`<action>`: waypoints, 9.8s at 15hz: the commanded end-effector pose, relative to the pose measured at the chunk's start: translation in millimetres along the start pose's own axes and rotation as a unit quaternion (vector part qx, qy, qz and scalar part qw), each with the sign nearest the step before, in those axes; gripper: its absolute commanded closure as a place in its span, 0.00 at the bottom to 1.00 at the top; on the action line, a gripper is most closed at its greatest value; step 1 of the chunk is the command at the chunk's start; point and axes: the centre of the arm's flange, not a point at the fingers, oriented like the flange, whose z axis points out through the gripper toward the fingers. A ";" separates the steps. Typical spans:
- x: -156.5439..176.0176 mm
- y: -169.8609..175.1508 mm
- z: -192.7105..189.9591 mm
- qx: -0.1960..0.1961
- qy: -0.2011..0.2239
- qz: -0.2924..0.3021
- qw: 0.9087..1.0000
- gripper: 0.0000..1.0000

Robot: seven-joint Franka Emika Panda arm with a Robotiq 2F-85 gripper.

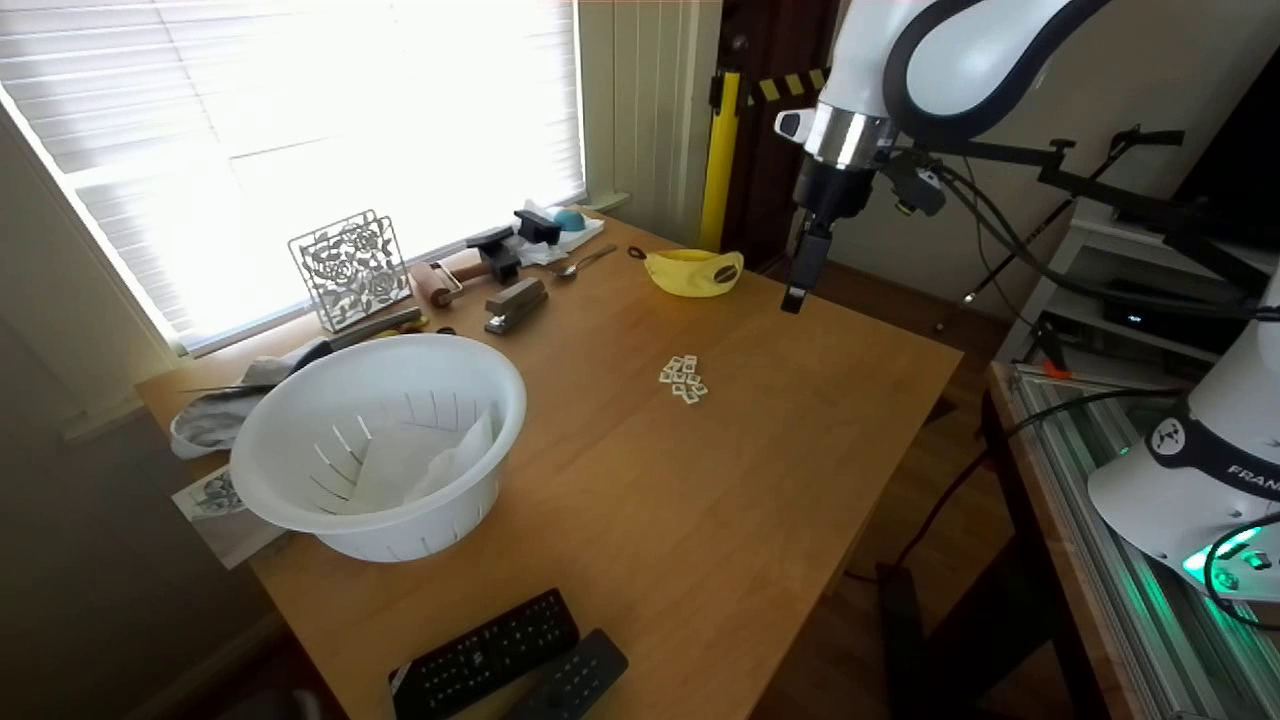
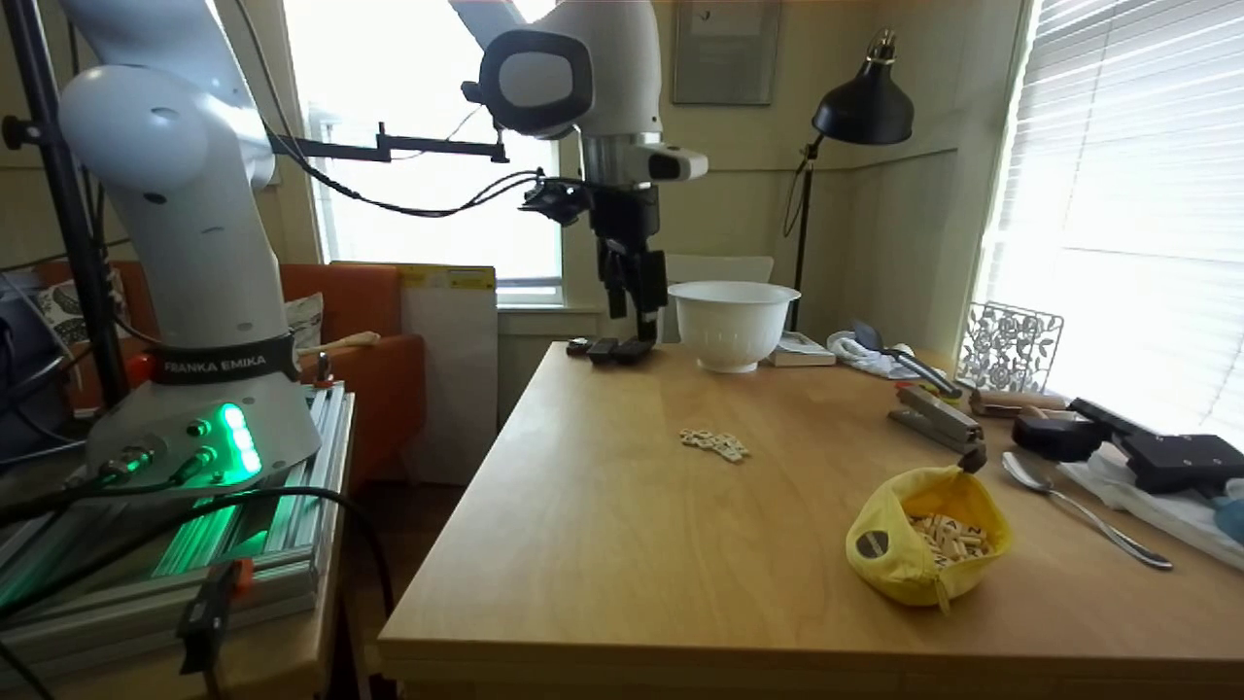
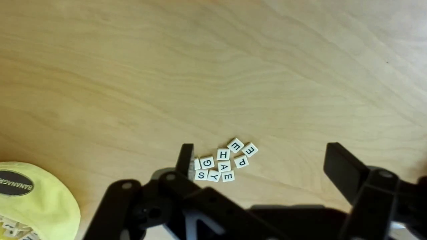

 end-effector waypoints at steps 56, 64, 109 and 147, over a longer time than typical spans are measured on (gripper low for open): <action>111.8 -38.2 185.8 0.009 0.036 -0.018 0.999 1.00; 111.2 -46.5 151.0 0.014 0.046 -0.014 0.999 1.00; 81.0 -11.0 176.0 0.023 -0.005 -0.155 0.988 1.00; 115.2 -13.7 194.0 0.014 -0.041 -0.342 0.939 1.00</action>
